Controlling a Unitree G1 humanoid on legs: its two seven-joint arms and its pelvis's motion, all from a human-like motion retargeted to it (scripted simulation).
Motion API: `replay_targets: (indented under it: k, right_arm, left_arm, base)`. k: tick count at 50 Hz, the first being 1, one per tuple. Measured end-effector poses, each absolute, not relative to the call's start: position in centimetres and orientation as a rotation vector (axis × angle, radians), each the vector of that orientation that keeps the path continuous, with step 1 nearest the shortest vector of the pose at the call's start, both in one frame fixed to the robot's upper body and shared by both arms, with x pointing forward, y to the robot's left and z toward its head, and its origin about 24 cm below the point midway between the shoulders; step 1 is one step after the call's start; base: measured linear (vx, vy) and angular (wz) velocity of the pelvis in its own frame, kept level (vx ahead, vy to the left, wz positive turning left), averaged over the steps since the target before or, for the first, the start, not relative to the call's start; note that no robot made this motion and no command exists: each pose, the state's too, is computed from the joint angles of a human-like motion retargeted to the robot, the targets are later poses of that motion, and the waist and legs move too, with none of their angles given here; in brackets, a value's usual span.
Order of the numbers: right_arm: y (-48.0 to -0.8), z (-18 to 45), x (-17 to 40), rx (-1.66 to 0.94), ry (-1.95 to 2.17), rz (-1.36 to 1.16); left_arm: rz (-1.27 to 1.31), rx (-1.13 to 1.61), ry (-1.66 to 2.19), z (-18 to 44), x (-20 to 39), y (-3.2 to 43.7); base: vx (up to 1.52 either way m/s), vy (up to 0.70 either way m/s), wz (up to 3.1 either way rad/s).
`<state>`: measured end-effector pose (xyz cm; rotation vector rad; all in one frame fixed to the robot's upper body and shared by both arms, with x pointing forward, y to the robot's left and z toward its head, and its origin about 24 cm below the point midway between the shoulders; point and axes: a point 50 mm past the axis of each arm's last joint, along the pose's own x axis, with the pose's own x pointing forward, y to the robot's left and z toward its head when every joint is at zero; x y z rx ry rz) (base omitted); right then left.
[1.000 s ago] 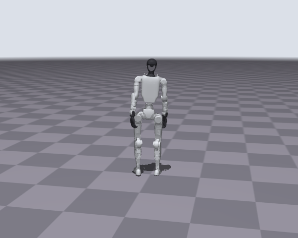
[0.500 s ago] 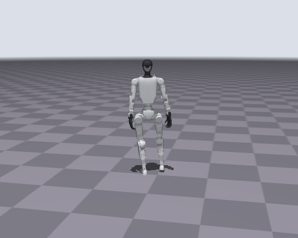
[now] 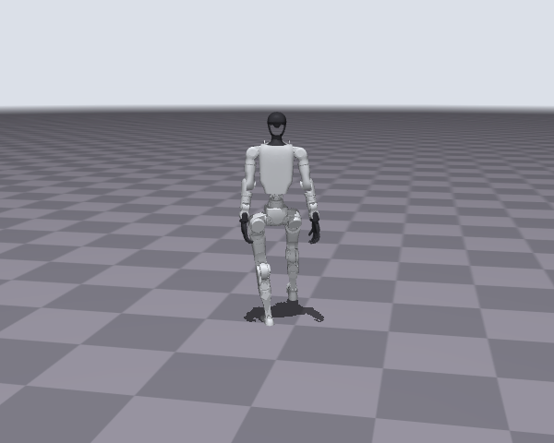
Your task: In place motions
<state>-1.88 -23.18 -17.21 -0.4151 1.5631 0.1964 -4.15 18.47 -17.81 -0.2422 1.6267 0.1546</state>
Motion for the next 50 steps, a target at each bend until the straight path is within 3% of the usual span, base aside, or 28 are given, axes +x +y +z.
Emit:
replay_targets:
  k: [5,18,28,37,50]
  right_arm:
    - [-23.5,-17.2,-0.5,-0.448,1.533,0.202]
    - [-22.1,-17.4,2.8,-0.443,1.427,0.328]
    - [-21.2,-17.1,7.0,-0.491,1.309,0.414]
    - [-22.6,-17.4,1.8,-0.438,1.504,0.316]
    - [-23.9,-17.0,-1.4,-0.477,1.63,0.26]
  left_arm:
    - [0.191,-0.289,1.653,-17.7,-5.4,18.1]
    - [0.279,-0.348,1.724,-17.1,-8.7,18.1]
    - [0.291,-0.457,1.625,-17.7,-6.2,16.7]
    - [0.158,-0.206,1.588,-17.8,-4.2,19.0]
    - [0.232,-0.354,1.674,-17.5,-7.0,17.6]
  base:
    - [0.04,-0.06,1.64]
    - [0.01,-0.16,-1.26]
    - [-0.12,-0.18,-0.18]
    - [-0.02,-0.12,0.01]
    - [-0.07,-0.14,-0.08]
